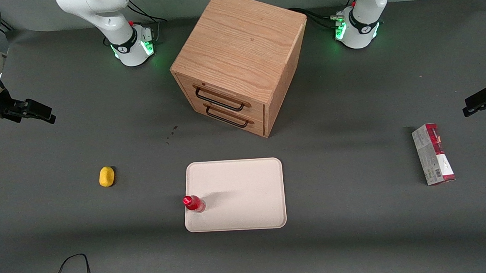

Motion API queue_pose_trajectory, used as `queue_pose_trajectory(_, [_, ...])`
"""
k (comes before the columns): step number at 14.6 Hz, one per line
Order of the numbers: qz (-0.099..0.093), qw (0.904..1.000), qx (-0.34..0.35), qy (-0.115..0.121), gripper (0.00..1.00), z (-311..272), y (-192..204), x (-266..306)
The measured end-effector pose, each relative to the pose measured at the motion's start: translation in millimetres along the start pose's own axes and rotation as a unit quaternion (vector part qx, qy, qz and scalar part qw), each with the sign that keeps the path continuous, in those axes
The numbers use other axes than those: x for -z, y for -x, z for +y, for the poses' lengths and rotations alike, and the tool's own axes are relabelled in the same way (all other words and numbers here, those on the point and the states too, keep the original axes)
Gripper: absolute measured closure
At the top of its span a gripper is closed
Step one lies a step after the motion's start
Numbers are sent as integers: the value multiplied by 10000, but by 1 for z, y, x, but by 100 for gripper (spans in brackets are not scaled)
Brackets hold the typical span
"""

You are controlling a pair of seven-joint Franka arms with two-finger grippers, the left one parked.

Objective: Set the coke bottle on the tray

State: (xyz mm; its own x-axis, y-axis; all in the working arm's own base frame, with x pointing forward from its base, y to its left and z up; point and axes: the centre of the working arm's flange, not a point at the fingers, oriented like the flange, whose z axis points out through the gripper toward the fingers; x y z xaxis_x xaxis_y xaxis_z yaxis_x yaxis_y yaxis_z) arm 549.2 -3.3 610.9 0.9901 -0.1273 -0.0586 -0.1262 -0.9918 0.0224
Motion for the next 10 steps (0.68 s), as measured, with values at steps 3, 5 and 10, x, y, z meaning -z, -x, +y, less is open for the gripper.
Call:
queue_pose_trajectory(3, [-1,10000,-27,8,0,4,0,0])
queue_pose_trajectory(5, [-2,10000,-50,7,0,7,-1,0])
queue_pose_trajectory(10, [-4,10000,-61,7,0,8,-1,0])
